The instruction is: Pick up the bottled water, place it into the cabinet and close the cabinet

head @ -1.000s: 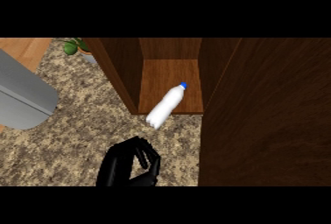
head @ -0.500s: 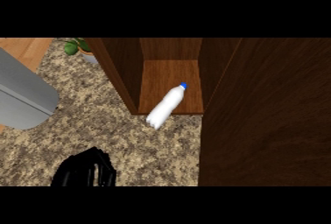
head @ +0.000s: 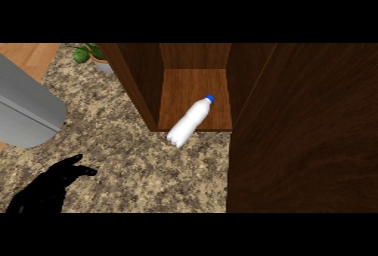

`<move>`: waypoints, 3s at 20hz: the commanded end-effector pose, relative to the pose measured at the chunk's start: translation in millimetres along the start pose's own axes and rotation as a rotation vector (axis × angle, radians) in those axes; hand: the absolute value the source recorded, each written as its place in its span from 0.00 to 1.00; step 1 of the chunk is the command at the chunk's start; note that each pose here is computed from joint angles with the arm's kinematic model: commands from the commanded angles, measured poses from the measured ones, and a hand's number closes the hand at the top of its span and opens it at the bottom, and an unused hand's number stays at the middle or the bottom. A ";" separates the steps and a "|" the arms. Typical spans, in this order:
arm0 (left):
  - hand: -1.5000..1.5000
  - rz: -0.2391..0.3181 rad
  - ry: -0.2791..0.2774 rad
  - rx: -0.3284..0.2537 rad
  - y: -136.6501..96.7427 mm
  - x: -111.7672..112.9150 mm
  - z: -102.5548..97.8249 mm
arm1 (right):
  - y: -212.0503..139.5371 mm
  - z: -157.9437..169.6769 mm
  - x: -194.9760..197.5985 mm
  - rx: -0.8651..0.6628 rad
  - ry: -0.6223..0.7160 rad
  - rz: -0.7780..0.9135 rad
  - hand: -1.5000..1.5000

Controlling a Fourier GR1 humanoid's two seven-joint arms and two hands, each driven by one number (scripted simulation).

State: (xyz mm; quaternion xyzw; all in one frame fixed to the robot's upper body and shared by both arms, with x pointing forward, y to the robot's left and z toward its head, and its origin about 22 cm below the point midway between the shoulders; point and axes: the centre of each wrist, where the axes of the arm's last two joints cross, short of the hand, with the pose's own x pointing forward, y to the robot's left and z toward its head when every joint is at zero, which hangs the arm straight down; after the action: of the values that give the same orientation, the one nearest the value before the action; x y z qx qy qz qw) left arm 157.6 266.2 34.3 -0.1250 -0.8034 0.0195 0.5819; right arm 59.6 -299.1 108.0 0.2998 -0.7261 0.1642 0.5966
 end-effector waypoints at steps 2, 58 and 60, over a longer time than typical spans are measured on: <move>0.00 -0.042 -0.027 0.032 29.6 25.9 3.1 | 39.7 -29.1 52.3 0.183 -0.012 0.212 1.00; 0.00 -0.023 -0.015 -0.040 132.0 111.2 48.4 | 104.1 -226.2 -0.2 0.724 0.179 0.014 1.00; 0.00 -0.020 -0.009 -0.028 136.9 109.3 51.2 | 105.2 -237.6 -4.0 0.730 0.210 0.014 1.00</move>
State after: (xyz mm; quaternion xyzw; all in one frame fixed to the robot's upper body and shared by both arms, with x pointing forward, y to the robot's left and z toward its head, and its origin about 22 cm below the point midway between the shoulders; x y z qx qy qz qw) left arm 106.7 422.3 99.0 -0.1219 -0.8081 -0.0031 0.5763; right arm 157.4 -120.0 162.6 0.4363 -0.5639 0.4938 0.4979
